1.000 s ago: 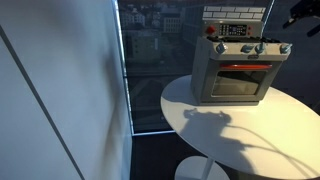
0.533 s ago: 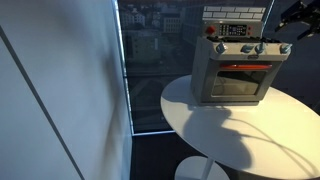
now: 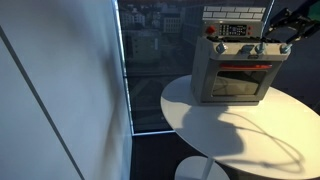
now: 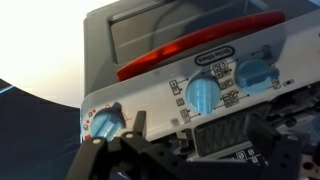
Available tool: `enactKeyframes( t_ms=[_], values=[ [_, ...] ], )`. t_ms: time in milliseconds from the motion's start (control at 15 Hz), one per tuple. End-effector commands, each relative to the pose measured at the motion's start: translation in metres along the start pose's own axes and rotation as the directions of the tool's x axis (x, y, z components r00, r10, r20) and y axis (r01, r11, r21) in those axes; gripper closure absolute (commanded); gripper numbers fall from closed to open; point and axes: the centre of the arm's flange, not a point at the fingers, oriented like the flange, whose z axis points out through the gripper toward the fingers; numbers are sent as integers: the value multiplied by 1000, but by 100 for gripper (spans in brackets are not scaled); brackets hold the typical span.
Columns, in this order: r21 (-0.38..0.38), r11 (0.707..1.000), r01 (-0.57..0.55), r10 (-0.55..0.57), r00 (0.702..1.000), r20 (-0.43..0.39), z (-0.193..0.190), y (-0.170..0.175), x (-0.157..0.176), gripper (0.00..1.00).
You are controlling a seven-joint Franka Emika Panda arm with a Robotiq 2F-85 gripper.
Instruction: Turn the second blue knob from the right to the right
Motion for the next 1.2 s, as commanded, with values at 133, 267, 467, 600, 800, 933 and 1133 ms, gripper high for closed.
enactKeyframes(
  t_ms=[133, 267, 467, 600, 800, 933, 1133],
  values=[
    [9, 1000, -14, 14, 1000, -6, 21, -17, 15, 0],
    [13, 1000, -11, 11, 1000, -1, 26, -21, 14, 0],
    [19, 1000, -3, 3, 1000, 8, 33, -28, 11, 0],
    [21, 1000, 2, -3, 1000, 13, 36, -32, 9, 0],
    [23, 1000, 7, -8, 1000, 18, 39, -36, 8, 2],
    [24, 1000, 9, -9, 1000, 20, 41, -37, 8, 12],
    [25, 1000, 10, -11, 1000, 21, 43, -39, 7, 16]
  ],
)
